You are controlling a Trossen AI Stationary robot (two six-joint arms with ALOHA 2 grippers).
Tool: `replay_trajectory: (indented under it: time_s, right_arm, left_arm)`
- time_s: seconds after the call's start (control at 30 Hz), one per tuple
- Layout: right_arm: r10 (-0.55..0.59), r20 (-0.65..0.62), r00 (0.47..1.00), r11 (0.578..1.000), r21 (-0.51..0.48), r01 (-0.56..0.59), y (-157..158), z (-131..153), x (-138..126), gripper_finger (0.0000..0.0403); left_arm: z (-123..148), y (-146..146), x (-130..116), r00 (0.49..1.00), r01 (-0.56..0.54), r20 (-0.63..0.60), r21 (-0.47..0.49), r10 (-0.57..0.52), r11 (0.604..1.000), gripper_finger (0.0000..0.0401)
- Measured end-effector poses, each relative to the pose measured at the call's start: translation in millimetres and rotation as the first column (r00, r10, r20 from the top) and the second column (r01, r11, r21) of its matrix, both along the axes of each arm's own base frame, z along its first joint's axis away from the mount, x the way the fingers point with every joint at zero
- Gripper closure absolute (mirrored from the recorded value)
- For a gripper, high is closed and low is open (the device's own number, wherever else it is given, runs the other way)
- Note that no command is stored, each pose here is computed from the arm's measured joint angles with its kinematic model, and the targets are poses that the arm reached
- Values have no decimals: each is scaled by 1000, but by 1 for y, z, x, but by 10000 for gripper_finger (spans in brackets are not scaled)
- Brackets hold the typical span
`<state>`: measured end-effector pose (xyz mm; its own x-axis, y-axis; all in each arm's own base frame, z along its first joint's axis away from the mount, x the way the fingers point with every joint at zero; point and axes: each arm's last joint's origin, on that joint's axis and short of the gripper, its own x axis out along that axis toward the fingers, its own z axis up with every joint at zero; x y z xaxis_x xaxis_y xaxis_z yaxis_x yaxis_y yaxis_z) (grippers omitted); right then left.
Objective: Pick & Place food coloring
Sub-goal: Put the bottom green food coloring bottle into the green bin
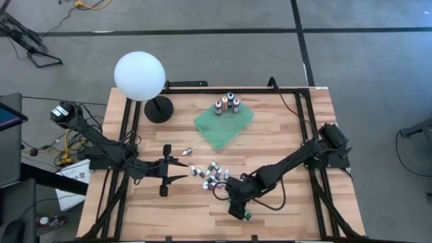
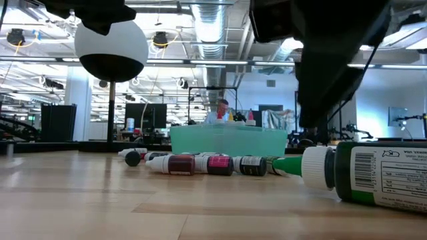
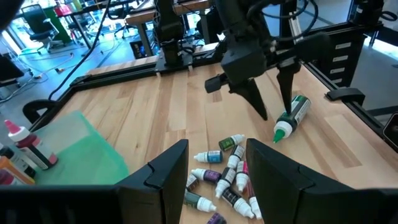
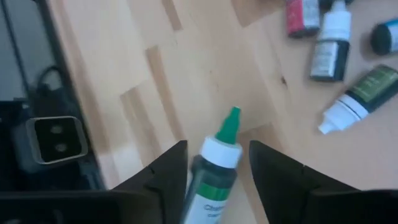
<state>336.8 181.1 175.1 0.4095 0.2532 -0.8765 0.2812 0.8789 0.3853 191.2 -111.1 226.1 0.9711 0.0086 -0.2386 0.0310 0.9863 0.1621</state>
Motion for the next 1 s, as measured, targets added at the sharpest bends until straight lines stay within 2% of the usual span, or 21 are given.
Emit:
replay_trajectory:
  time_s: [0.23,0.43,1.0]
  right_arm:
    - [-6,5,1000,999,-34,7,1,-3,0,214]
    - [21,-7,1000,999,-46,-21,5,-13,0,215]
    - [56,41,998,996,-76,-53,10,-10,0,216]
  left_arm:
    - [0,0,0,1000,-1,1,-8,1,1000,245]
    - [0,0,0,1000,-2,1,-9,2,1000,245]
    - [0,0,0,1000,-4,1,-20,4,1000,245]
